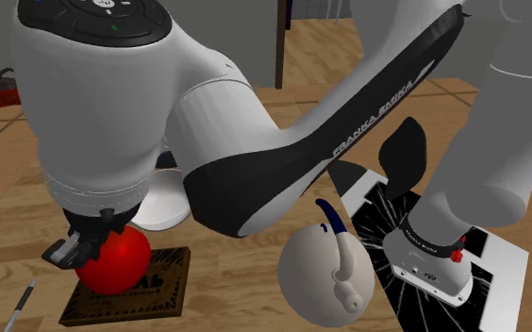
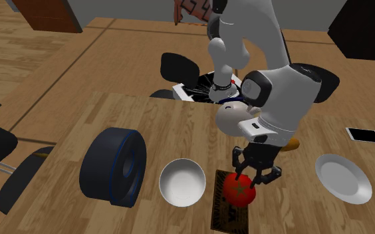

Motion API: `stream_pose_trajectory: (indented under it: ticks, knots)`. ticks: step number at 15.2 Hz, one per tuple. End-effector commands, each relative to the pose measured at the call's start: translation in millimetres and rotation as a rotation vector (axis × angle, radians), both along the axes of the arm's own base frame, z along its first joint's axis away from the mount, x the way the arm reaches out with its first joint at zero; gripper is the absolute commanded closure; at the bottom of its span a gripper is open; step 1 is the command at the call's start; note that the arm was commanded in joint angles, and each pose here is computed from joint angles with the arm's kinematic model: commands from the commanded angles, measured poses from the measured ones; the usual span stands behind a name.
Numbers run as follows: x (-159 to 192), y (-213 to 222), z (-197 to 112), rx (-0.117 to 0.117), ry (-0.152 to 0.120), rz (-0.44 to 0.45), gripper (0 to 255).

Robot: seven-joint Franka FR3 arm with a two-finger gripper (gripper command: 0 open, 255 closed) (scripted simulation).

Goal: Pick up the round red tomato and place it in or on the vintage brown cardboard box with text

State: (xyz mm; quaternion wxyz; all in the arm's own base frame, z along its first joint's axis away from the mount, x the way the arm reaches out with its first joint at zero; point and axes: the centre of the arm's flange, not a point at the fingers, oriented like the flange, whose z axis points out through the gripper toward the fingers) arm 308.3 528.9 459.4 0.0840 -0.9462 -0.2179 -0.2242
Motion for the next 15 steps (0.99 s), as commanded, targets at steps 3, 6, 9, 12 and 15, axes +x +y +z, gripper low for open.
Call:
stream_pose_trajectory:
  ticks: [3, 6, 9, 12, 15]
  knots:
    - [0.4, 0.6, -21.3, 0.0, 0.0, 0.0, 255]
    - [0.4, 0.6, -37.9, 0.0, 0.0, 0.0, 255]
    - [0.3, 0.6, -37.9, 0.0, 0.0, 0.0, 255]
    - [0.4, 0.6, -37.9, 0.0, 0.0, 0.0, 255]
    - [0.4, 0.6, -37.9, 0.0, 0.0, 0.0, 0]
